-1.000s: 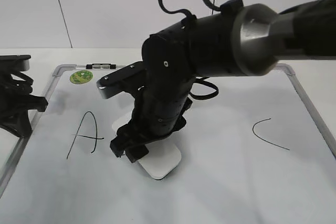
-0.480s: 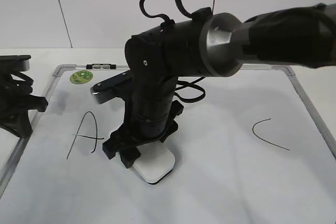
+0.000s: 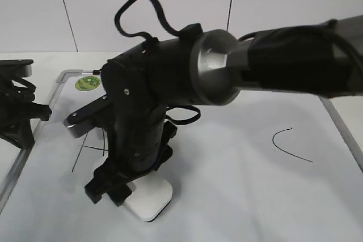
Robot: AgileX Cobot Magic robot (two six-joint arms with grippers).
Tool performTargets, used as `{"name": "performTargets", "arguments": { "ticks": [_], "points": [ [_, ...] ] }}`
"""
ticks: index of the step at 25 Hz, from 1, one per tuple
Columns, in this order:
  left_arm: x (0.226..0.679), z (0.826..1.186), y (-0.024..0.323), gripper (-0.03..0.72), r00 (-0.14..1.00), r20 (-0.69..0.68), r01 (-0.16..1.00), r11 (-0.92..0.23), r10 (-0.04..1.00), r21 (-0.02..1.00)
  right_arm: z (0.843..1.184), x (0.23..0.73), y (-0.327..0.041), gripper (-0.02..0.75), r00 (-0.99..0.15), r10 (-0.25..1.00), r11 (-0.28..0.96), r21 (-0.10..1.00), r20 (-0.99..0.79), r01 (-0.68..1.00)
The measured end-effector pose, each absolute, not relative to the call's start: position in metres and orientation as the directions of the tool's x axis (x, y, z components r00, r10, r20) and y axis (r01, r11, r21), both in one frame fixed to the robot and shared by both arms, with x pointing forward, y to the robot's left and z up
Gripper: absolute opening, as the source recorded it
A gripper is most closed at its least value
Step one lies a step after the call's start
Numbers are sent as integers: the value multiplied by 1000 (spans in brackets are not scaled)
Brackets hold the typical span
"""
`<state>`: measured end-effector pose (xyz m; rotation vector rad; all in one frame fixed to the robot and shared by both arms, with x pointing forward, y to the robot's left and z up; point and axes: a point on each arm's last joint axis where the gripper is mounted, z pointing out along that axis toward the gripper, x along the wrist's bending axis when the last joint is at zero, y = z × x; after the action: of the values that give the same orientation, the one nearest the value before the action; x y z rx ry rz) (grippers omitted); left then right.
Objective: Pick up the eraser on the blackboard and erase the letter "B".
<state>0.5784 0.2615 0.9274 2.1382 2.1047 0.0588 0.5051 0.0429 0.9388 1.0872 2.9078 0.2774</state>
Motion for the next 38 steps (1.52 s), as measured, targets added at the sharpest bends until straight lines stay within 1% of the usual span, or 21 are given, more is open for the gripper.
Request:
{"name": "performTargets", "arguments": {
  "ticks": [3, 6, 12, 14, 19, 22, 27, 34, 38],
  "points": [
    [578, 927, 262, 19, 20, -71, 992, -11, 997, 127, 938, 491, 53, 529, -782, 622, 767, 173, 41, 618],
    [579, 927, 262, 19, 20, -71, 992, -11, 997, 129, 938, 489, 55, 529, -780, 623, 764, 172, 56, 622],
    [579, 927, 262, 19, 21, -69, 991, -12, 997, 131, 938, 507, 41, 529, -722, 685, 706, 157, 95, 691],
    [579, 927, 262, 19, 21, -69, 992, -12, 997, 129, 938, 523, 26, 529, -683, 724, 668, 153, 94, 729],
    [579, 927, 262, 19, 21, -69, 992, -12, 997, 129, 939, 579, -30, 529, -533, 842, 516, 166, 83, 840],
    [579, 927, 262, 19, 21, -69, 991, -12, 997, 131, 939, 591, -46, 529, -486, 870, 469, 169, 84, 867],
    [579, 927, 262, 19, 21, -69, 991, -12, 997, 131, 940, 592, -46, 529, -477, 873, 458, 169, 98, 873],
    [579, 927, 262, 19, 21, -69, 991, -12, 997, 131, 952, 595, -44, 529, -482, 871, 472, 107, 95, 875],
    [579, 927, 262, 19, 21, -69, 991, -12, 997, 131, 979, 597, -58, 529, -466, 883, 459, 113, 54, 881]
  ]
}}
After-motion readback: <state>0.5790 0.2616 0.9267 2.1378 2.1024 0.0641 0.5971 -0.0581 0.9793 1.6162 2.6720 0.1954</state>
